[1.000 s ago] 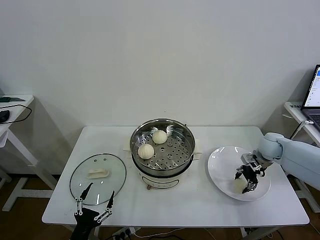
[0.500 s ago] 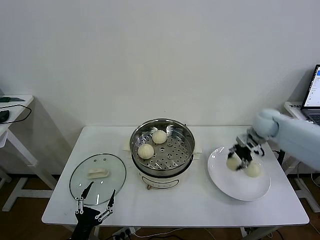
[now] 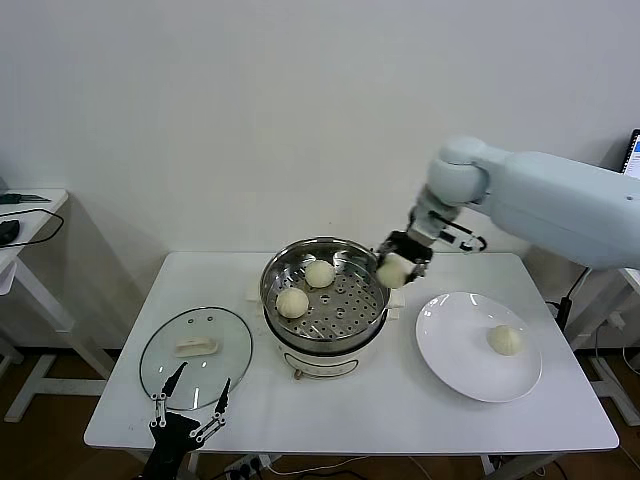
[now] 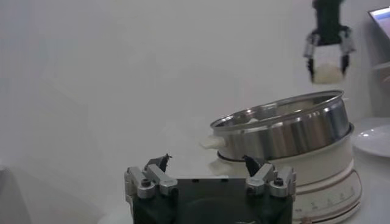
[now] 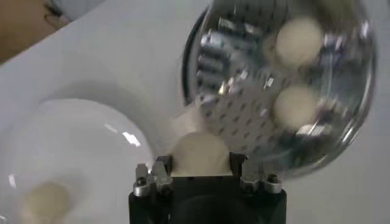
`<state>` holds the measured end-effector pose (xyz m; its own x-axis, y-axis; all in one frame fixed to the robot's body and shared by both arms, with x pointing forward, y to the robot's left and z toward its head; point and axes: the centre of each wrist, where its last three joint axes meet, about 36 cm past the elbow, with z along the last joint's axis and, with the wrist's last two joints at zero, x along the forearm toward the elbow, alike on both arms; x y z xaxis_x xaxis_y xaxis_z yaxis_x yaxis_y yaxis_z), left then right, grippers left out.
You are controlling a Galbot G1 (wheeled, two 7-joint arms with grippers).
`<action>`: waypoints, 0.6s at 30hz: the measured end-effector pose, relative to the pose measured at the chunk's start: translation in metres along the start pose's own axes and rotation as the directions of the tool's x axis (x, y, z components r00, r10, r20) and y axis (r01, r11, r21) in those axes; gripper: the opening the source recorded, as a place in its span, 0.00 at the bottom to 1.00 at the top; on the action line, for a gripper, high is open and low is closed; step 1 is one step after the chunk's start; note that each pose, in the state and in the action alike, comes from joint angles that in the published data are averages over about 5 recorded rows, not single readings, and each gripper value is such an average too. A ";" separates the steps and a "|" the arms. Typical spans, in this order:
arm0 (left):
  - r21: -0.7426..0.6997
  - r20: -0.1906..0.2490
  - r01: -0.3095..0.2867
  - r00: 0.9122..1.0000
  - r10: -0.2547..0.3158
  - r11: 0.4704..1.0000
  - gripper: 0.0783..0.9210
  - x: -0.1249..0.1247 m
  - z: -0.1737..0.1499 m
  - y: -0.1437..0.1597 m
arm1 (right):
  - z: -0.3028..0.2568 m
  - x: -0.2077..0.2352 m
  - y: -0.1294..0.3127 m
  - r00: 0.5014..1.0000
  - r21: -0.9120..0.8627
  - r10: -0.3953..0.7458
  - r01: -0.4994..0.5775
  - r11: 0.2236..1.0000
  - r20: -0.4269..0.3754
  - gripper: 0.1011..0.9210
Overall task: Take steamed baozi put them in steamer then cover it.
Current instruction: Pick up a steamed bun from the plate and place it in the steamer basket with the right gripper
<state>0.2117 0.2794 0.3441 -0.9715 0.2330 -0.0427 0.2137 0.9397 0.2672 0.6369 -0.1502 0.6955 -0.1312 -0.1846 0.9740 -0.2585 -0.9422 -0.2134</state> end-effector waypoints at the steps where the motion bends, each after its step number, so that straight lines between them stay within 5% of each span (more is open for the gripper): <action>1: 0.000 0.001 0.000 1.000 0.000 1.000 0.88 0.000 0.000 0.000 | -0.006 -0.002 -0.007 1.000 0.039 -0.006 0.006 0.999 0.001 0.65; 18: -0.003 0.016 0.010 1.000 -0.010 1.000 0.88 0.000 -0.001 0.002 | -0.055 -0.068 -0.067 0.995 0.458 -0.103 0.086 0.885 0.013 0.70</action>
<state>0.2121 0.2813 0.3452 -0.9718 0.2276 -0.0612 0.2035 0.9413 0.2693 0.6101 -0.0589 0.6399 -0.0917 -0.0904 0.9917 0.1984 -0.9776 -0.0708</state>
